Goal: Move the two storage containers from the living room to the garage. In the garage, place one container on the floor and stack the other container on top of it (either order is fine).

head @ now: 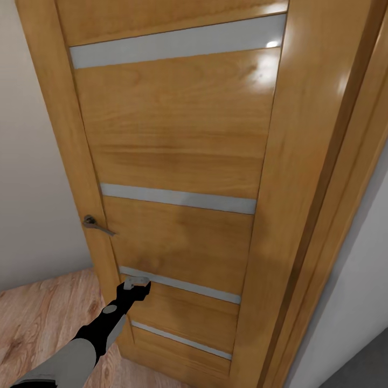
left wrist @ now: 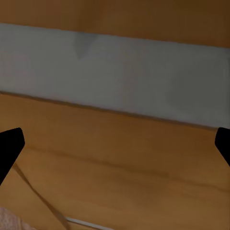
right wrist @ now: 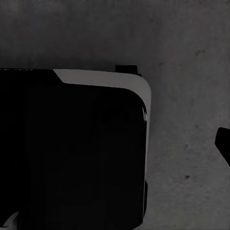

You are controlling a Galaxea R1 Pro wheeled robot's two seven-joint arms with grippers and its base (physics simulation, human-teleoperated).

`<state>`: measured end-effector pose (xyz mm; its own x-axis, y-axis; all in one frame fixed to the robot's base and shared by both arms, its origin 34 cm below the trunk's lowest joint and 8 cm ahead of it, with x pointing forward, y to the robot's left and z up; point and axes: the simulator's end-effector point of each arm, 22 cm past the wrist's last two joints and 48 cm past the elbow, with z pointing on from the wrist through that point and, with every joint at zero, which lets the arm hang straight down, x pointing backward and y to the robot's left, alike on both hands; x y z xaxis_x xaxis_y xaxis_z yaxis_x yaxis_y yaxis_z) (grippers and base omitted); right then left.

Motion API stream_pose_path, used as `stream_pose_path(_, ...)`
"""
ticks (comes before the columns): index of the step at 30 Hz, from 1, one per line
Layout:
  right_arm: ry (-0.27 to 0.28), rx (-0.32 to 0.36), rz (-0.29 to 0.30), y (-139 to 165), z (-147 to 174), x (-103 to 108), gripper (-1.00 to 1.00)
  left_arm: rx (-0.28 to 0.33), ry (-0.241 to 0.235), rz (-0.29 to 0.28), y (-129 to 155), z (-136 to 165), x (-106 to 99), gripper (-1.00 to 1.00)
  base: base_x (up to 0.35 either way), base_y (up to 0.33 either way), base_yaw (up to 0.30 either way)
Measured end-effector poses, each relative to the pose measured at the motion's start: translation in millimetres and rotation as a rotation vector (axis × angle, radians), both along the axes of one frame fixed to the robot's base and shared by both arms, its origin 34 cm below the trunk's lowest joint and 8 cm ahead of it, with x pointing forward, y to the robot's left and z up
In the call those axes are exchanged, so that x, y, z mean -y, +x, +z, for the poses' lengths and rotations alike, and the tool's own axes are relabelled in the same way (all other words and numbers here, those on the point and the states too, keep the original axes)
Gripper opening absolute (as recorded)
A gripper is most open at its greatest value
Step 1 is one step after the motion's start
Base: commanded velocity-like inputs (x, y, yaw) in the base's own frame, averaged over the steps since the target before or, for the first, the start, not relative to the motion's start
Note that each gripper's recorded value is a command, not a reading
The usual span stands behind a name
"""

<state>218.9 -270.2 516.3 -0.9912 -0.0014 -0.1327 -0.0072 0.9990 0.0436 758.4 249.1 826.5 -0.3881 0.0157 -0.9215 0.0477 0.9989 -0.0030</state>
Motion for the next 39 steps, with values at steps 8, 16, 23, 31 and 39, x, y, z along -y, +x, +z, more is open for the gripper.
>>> stream_pose_path(8, 0.0, 0.0, 0.0, 0, 0, 0, 1.0, 0.0, -0.001, 0.002, 0, 0, 0, 1.0, 0.004, 0.0, 0.0)
stream_pose_path(16, 0.001, 0.001, 0.001, 0, 0, -1, 1.0, -0.03, -0.001, 0.004, -7, -12, -1, 1.0, 0.0, 0.0, -0.048)
stream_pose_path(23, 0.001, 0.001, 0.001, 0, 0, 0, 1.0, -0.035, -0.001, 0.005, -8, -14, -2, 1.0, 0.0, 0.0, -0.046)
stream_pose_path(31, 0.001, 0.001, 0.001, 0, 0, -1, 1.0, -0.035, -0.001, 0.004, -8, -14, -2, 1.0, 0.0, 0.0, -0.006)
stream_pose_path(39, 0.001, 0.002, 0.001, 1, 0, -1, 1.0, -0.035, -0.001, 0.005, -8, -14, -2, 1.0, 0.0, 0.0, -0.028)
